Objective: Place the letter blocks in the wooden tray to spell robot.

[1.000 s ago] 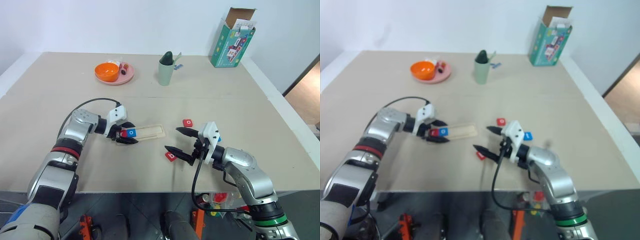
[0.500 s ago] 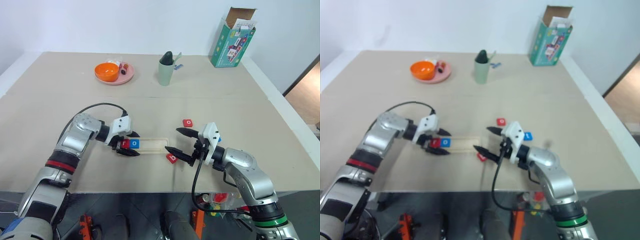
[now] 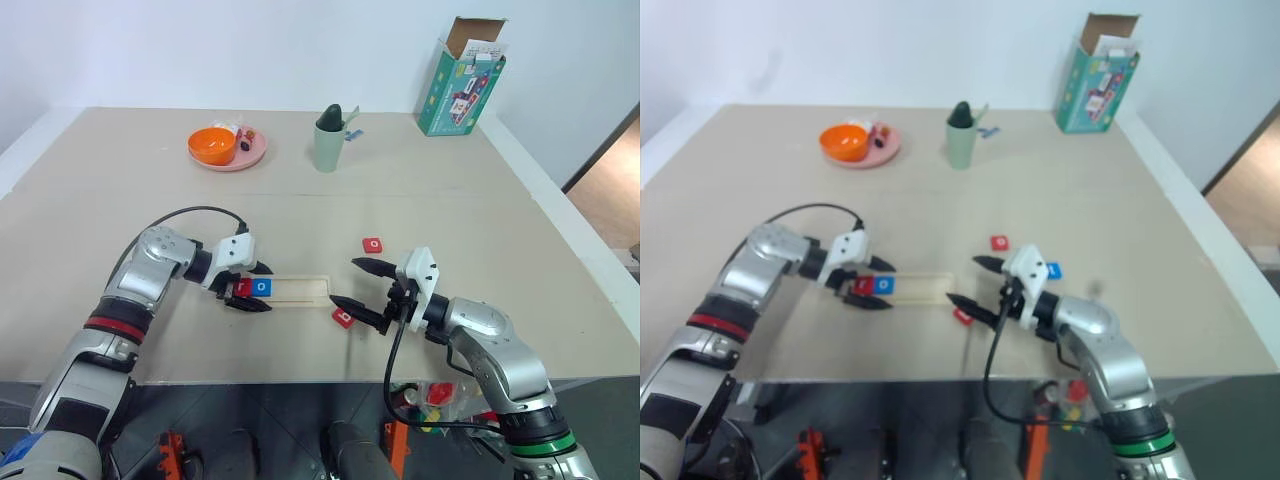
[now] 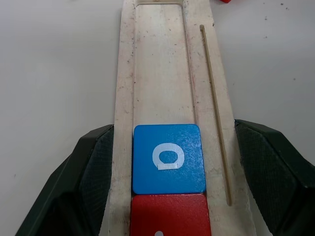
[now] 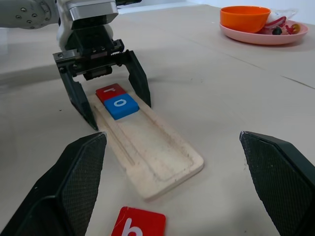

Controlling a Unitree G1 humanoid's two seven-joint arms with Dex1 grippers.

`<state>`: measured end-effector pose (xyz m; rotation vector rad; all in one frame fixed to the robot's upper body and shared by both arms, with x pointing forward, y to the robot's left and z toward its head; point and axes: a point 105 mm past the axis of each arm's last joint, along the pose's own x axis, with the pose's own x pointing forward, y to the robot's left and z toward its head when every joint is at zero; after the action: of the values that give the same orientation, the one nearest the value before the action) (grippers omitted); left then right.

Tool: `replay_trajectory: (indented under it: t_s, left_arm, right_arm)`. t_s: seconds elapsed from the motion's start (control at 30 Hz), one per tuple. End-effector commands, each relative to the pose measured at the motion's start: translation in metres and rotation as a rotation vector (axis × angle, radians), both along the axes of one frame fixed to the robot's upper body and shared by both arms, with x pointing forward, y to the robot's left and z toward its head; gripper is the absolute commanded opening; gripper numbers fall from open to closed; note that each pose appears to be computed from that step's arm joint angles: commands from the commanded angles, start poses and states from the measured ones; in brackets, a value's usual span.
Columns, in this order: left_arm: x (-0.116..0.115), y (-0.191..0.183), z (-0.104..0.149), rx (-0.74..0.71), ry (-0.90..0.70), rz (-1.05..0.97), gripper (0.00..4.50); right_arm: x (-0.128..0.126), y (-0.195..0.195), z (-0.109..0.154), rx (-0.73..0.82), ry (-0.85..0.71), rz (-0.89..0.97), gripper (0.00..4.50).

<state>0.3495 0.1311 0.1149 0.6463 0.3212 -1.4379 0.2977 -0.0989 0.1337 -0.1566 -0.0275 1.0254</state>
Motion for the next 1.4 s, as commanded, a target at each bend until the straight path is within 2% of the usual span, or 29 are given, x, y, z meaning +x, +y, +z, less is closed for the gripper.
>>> replay_trajectory:
  t_s: [0.03, 0.17, 0.23, 0.27, 0.3, 0.53, 0.63, 0.7, 0.8, 0.9, 0.97, 1.13, 1.4]
  left_arm:
    - [0.002, 0.011, 0.0, 0.029, -0.007, 0.001, 3.19]
    - [0.002, 0.011, -0.005, 0.036, 0.005, -0.011, 3.19]
    - [0.003, 0.011, -0.005, 0.037, -0.009, -0.01, 4.21]
    - [0.003, 0.01, -0.004, 0.033, -0.013, -0.011, 4.44]
    - [0.003, 0.01, -0.004, 0.029, -0.014, -0.013, 4.48]
    - [-0.002, 0.018, 0.024, 0.052, -0.089, -0.055, 4.48]
    - [-0.017, 0.017, 0.04, 0.025, -0.094, -0.08, 4.48]
    - [-0.028, 0.016, 0.046, 0.015, -0.094, -0.088, 4.48]
    - [-0.045, 0.012, 0.054, -0.005, -0.099, -0.086, 4.48]
    - [-0.059, 0.003, 0.058, -0.052, -0.107, -0.073, 4.48]
    - [-0.069, -0.008, 0.063, -0.157, -0.094, -0.048, 4.48]
    - [-0.085, -0.016, 0.059, -0.279, -0.125, -0.009, 4.48]
    - [-0.097, -0.017, 0.048, -0.324, -0.13, 0.062, 4.48]
  right_arm:
    - [-0.005, 0.002, 0.013, -0.002, -0.051, 0.017, 4.5]
    - [-0.005, -0.002, 0.013, -0.01, -0.05, 0.01, 4.5]
    - [-0.005, -0.004, 0.014, -0.014, -0.05, 0.007, 4.5]
    - [-0.005, -0.004, 0.014, -0.015, -0.051, 0.006, 4.5]
    - [-0.005, -0.005, 0.014, -0.017, -0.051, 0.005, 4.5]
    - [-0.014, -0.009, 0.012, -0.088, -0.021, 0.064, 4.5]
    - [-0.028, 0.001, 0.011, -0.071, 0.024, 0.079, 4.5]
    - [-0.033, 0.003, 0.004, -0.112, 0.028, 0.058, 4.5]
    - [-0.039, 0.007, 0.001, -0.085, 0.051, 0.018, 4.5]
    - [-0.036, 0.011, 0.0, -0.051, 0.065, -0.061, 4.5]
    - [-0.028, 0.012, -0.003, -0.044, 0.066, -0.137, 4.5]
    - [-0.02, 0.013, -0.009, -0.058, 0.067, -0.21, 4.5]
    - [-0.019, 0.013, -0.021, -0.095, 0.111, -0.231, 4.5]
